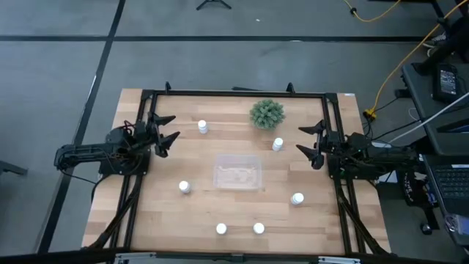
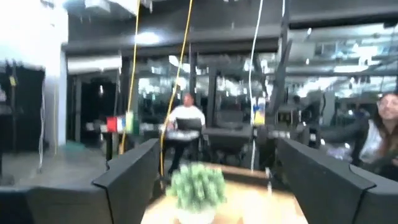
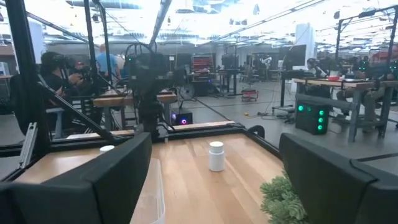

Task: Pick and place pill bottles into a basket
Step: Put the white pill bottle into the transparent bin

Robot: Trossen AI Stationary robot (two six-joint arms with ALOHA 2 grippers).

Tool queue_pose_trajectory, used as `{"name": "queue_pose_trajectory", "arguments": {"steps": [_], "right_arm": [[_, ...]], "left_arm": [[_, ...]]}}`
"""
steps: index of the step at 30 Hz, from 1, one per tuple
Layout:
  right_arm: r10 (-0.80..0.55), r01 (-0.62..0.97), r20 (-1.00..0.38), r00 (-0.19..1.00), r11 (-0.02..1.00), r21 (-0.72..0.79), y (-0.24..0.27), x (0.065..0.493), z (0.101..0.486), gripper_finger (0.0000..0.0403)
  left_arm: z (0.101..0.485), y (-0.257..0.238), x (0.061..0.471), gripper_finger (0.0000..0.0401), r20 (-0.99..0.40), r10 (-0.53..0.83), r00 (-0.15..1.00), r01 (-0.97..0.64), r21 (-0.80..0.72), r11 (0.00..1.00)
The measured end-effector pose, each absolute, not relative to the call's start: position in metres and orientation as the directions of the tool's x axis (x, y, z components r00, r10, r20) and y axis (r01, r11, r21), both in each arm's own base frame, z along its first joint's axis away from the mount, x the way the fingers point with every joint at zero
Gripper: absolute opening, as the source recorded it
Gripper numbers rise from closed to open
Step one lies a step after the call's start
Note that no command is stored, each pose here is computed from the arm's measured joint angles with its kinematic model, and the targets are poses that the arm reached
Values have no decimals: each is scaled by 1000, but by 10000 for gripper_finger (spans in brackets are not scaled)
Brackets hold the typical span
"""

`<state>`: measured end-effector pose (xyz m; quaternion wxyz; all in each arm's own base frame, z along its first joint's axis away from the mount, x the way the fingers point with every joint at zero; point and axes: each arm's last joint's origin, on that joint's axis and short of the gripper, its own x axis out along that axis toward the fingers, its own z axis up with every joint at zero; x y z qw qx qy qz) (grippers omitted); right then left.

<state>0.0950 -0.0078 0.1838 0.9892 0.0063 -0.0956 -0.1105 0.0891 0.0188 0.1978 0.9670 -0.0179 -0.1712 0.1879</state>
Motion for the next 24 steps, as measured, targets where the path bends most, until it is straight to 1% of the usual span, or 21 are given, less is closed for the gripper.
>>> {"name": "queue_pose_trajectory", "arguments": {"steps": [2,4,7,10,12,15,18,21,24], "right_arm": [[-220,215,190,957,976,44,-8,95,184,354],[-219,202,205,954,974,99,-8,95,185,354],[-218,183,201,955,967,175,-8,95,185,354],[-217,161,216,952,955,248,-8,94,186,354],[-217,145,245,945,949,281,-8,94,189,354],[-217,120,281,935,938,325,-8,93,193,354],[-234,129,327,916,941,312,-9,91,197,354],[-225,129,321,920,947,293,-9,89,205,354],[-197,136,257,946,962,238,-8,86,222,354]], "left_arm": [[198,19,89,326,324,368,872,-337,-148,930],[196,19,90,326,308,371,876,-325,-189,927],[196,20,89,326,305,415,857,-322,-311,894],[197,24,87,326,299,547,782,-361,-498,788],[196,27,84,326,278,647,710,-411,-582,702],[196,29,83,326,259,716,648,-465,-611,641],[196,30,81,326,257,751,609,-493,-618,612],[197,29,82,326,267,732,627,-466,-624,627],[198,27,83,326,294,660,691,-399,-606,688]]}}
